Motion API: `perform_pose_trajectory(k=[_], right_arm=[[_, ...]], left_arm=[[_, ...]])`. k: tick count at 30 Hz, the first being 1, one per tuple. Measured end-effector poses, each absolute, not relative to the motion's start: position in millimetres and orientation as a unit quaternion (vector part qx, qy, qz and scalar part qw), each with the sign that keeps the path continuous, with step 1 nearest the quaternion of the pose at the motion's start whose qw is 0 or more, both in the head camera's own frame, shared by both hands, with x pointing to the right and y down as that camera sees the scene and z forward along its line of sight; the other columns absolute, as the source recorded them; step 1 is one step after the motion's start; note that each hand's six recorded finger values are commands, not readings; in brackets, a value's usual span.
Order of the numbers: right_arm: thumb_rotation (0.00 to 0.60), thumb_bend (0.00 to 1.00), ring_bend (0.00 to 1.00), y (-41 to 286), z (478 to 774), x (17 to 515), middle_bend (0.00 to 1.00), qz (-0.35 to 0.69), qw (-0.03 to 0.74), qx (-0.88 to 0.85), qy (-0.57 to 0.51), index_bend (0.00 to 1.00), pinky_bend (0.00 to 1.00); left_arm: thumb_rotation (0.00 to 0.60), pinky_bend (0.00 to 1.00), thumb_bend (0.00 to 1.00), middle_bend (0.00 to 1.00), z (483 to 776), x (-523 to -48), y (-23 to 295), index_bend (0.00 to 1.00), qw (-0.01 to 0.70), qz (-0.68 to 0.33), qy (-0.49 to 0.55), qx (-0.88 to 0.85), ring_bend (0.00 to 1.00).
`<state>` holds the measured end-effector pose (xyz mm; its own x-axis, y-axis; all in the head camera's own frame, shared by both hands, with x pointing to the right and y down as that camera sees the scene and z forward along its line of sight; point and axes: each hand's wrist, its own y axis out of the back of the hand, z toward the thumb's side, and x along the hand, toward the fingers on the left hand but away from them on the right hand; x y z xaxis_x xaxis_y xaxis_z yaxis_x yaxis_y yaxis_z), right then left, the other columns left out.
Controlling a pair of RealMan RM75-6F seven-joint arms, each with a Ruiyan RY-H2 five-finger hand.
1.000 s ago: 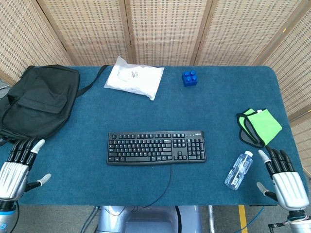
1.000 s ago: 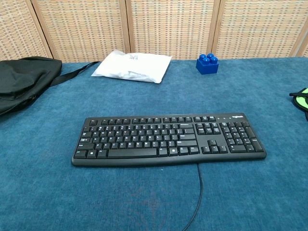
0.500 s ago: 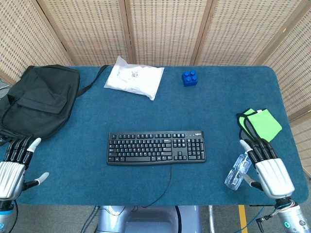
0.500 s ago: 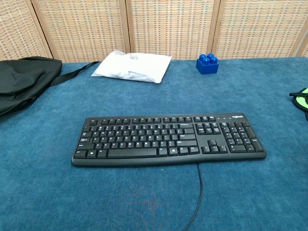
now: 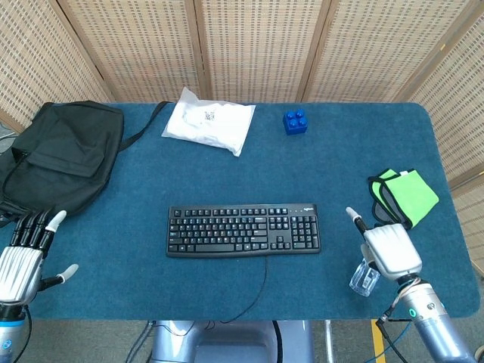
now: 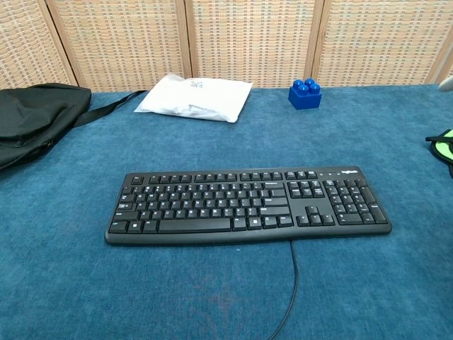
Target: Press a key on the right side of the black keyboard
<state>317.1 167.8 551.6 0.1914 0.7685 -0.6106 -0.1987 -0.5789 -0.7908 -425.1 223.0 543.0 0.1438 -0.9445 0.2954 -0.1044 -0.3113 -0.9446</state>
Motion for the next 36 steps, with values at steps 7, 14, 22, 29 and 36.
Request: perform_pose_trajectory(k=[7,14,22,29,36], right_arm=[[0.600,0.78,0.62,164,580,305,0.71,0.633,0.376,-0.656,-0.167,0.09,0.49],[0.600,0.78,0.62,171,610,290,0.71,0.656,0.344,-0.660,-0.126,0.09,0.49],[0.600,0.78,0.62,180,635,267,0.71,0.655,0.332,-0.672,-0.099,0.09,0.49],[0.600,0.78,0.62,177,639,247,0.71,0.644,0.340,-0.679,-0.096,0.09,0.49],[0.600,0.78,0.62,172,646,235,0.71,0.644,0.341,-0.679,-0.089,0.09,0.49]], left_arm=[[0.600,0.00,0.00,0.00,548,-425,221,0.00,0.409,-0.509,0.413,-0.635,0.00],[0.600,0.00,0.00,0.00,553,-425,220,0.00,0.409,-0.511,0.409,-0.636,0.00],[0.600,0.00,0.00,0.00,556,-423,221,0.00,0.411,-0.513,0.402,-0.637,0.00],[0.600,0.00,0.00,0.00,556,-424,221,0.00,0.412,-0.514,0.401,-0.637,0.00],[0.600,0.00,0.00,0.00,558,-424,221,0.00,0.412,-0.516,0.397,-0.638,0.00]])
